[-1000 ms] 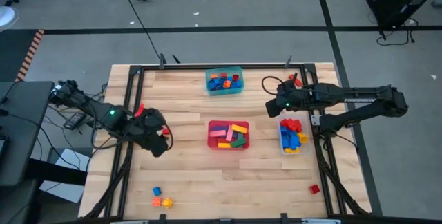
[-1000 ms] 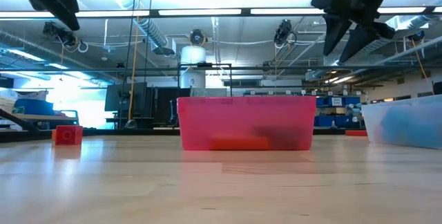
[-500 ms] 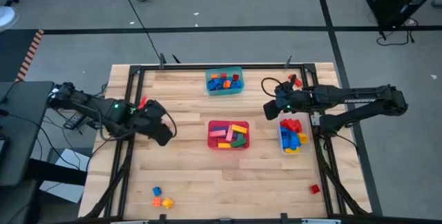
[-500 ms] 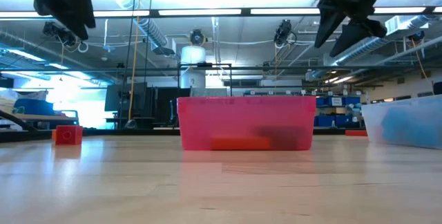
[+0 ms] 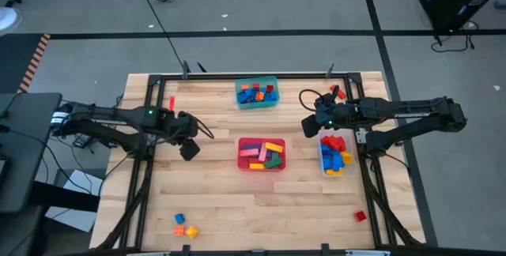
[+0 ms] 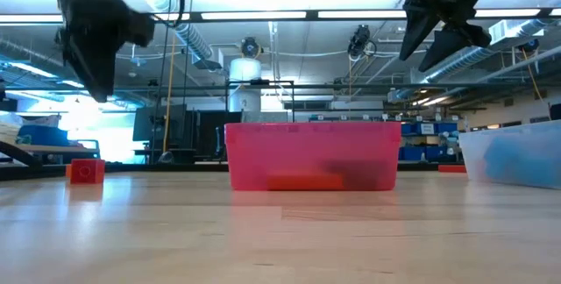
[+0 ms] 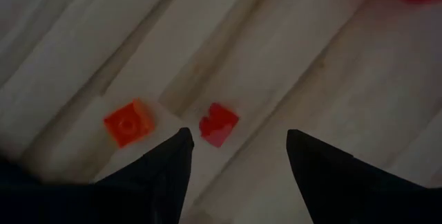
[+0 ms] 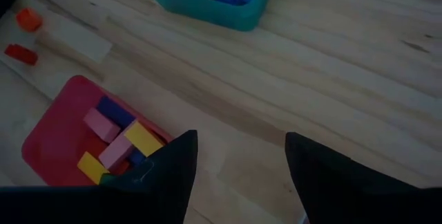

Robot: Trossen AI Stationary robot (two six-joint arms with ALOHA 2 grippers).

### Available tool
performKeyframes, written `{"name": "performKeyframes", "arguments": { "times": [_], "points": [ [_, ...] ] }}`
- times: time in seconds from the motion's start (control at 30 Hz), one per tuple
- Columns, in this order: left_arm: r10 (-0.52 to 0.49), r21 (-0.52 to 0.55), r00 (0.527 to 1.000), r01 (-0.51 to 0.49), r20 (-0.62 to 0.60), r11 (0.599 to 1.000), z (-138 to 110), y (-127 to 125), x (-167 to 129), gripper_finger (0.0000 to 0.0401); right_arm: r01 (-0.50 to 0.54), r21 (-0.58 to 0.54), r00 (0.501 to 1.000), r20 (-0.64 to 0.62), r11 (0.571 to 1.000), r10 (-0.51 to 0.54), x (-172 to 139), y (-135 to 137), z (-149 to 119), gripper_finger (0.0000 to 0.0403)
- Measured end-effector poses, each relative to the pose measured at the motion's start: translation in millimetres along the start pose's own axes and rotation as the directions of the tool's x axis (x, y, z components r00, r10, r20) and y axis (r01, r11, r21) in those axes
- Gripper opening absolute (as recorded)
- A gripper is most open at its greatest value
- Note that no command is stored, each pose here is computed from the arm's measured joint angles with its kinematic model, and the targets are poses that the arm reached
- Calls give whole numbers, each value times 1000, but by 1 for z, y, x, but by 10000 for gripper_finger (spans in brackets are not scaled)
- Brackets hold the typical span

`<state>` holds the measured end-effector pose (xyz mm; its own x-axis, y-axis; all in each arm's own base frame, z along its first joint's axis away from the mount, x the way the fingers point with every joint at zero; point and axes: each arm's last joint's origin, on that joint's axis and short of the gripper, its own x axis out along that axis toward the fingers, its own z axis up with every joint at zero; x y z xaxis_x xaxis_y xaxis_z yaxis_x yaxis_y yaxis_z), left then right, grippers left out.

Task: Sort blocks by size
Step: Put the orange 4 stud game piece into the blue bin

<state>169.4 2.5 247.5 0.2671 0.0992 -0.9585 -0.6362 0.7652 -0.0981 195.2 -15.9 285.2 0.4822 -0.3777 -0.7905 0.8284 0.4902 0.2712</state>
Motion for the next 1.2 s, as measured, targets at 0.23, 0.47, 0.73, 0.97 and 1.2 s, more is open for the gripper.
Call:
{"name": "performKeyframes", "arguments": {
  "times": [0.23,0.47,0.73,0.97,1.2],
  "points": [
    [48,306,999,-40,-20,951,-12,10,35,243,0,0,1000,0,1000,0,0,0,0,232],
    [82,432,994,-43,-73,901,-23,16,50,243,0,0,1000,0,1000,0,0,0,0,230],
    [24,436,999,-2,-45,900,-16,9,56,243,1,-4,1000,0,1000,-1,0,0,0,229],
    [82,450,990,-20,-119,893,-13,5,74,243,0,-15,1000,1,1000,0,0,0,0,229],
    [152,462,969,-45,-196,885,-11,0,97,243,0,-20,1000,1,1000,0,0,0,0,229]
  ]
}}
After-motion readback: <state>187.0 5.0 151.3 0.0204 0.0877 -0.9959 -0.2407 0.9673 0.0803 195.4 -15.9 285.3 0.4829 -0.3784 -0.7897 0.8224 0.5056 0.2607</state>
